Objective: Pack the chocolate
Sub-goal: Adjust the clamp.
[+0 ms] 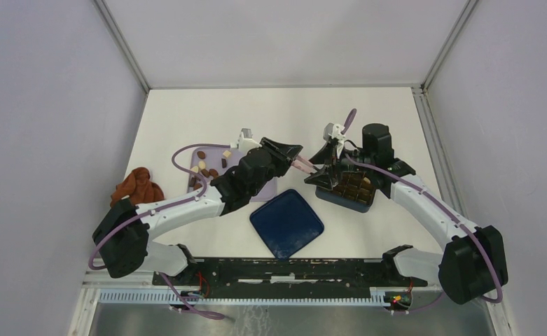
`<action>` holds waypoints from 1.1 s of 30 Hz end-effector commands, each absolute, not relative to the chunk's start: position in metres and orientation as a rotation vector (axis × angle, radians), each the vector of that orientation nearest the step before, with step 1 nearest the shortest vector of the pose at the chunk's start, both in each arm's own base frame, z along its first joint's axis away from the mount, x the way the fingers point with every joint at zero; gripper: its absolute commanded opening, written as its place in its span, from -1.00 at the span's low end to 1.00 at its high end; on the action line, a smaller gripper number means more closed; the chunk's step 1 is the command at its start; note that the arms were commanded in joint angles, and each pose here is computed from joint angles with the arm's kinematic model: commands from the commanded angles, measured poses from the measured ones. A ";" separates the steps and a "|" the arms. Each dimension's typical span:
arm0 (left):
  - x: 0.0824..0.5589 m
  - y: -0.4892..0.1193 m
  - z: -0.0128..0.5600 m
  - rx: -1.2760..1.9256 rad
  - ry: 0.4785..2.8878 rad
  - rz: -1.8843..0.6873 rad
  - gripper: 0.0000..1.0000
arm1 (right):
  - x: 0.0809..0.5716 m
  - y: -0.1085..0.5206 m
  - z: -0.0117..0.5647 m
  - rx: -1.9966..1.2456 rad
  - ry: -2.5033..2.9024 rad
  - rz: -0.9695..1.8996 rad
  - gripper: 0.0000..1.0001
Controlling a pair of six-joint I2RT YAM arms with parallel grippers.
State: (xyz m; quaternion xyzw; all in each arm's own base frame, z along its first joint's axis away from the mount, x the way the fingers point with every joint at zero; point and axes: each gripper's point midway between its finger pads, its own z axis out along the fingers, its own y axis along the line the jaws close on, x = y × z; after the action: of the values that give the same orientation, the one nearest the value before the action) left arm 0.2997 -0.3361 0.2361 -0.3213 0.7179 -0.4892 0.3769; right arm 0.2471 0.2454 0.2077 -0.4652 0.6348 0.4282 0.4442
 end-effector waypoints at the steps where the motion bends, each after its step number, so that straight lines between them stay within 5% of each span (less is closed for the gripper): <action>1: 0.298 -0.337 0.270 -0.859 1.743 -1.411 -0.96 | 0.243 0.249 0.221 -1.173 1.501 1.096 0.42; 5: 0.298 -0.341 0.269 -0.862 1.743 -1.435 -0.96 | 0.244 0.251 0.225 -1.167 1.478 1.099 0.14; 12: 0.299 -0.346 0.270 -0.862 1.743 -1.460 -0.96 | 0.251 0.248 0.216 -1.181 1.540 1.059 0.17; 21: 0.298 -0.346 0.267 -0.867 1.753 -1.459 -0.89 | 0.241 0.250 0.229 -1.183 1.473 1.099 -0.26; 25: 0.298 -0.346 0.263 -0.872 1.760 -1.452 -0.55 | 0.240 0.250 0.227 -1.175 1.487 1.110 -0.34; 33: 0.301 -0.337 0.261 -0.835 1.767 -1.359 0.75 | 0.245 0.249 0.228 -1.173 1.492 1.078 -0.33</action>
State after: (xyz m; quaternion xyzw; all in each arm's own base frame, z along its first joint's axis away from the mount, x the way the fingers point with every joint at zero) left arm 0.2970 -0.3442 0.2495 -0.3250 0.6978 -0.5325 0.3519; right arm 0.2444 0.2463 0.2066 -0.4585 0.6376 0.4428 0.4326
